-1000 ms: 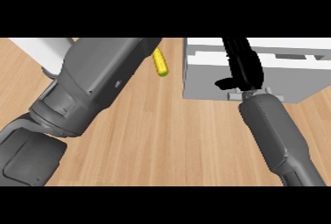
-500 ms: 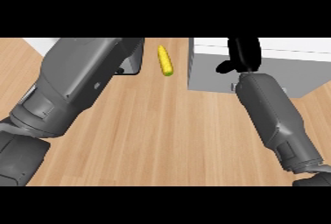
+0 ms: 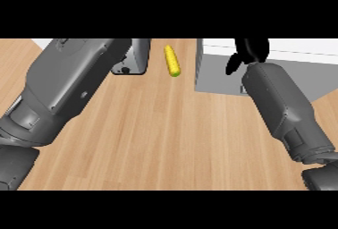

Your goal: Pick up the can, place it into the drawer and close the drawer

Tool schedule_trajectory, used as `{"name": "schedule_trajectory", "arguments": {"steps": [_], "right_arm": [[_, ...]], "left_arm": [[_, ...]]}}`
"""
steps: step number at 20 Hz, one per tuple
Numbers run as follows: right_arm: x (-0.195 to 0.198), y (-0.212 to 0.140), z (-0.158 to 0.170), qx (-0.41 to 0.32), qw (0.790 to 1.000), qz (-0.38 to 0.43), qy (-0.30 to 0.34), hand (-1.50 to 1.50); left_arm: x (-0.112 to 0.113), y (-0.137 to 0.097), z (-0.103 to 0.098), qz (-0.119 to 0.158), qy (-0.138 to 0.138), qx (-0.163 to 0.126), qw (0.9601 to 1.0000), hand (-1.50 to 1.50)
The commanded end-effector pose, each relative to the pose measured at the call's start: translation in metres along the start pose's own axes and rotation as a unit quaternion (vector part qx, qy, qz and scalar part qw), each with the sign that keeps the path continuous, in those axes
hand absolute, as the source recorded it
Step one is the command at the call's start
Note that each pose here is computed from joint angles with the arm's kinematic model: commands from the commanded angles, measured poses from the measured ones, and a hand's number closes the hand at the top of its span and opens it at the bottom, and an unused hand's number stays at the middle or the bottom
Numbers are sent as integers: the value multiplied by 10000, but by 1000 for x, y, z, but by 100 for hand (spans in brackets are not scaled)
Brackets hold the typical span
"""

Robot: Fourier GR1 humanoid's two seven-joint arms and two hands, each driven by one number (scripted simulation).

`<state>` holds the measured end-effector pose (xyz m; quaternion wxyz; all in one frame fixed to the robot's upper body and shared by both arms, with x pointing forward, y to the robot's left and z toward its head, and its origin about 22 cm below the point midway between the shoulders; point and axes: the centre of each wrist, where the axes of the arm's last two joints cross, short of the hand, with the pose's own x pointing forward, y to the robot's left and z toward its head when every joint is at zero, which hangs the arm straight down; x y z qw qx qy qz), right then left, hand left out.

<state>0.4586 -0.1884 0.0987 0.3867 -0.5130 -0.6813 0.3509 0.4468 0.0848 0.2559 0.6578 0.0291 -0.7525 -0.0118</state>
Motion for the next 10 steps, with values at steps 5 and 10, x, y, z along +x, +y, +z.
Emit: {"name": "schedule_trajectory", "arguments": {"steps": [5,10], "right_arm": [[38,-16,-24,-698,9917,-1077,-89,-150],[30,-28,-34,-661,9902,-1225,-144,-150]], "left_arm": [[6,16,4,21,43,7,10000,-150],[-10,35,11,53,39,-23,10000,-150]]}}
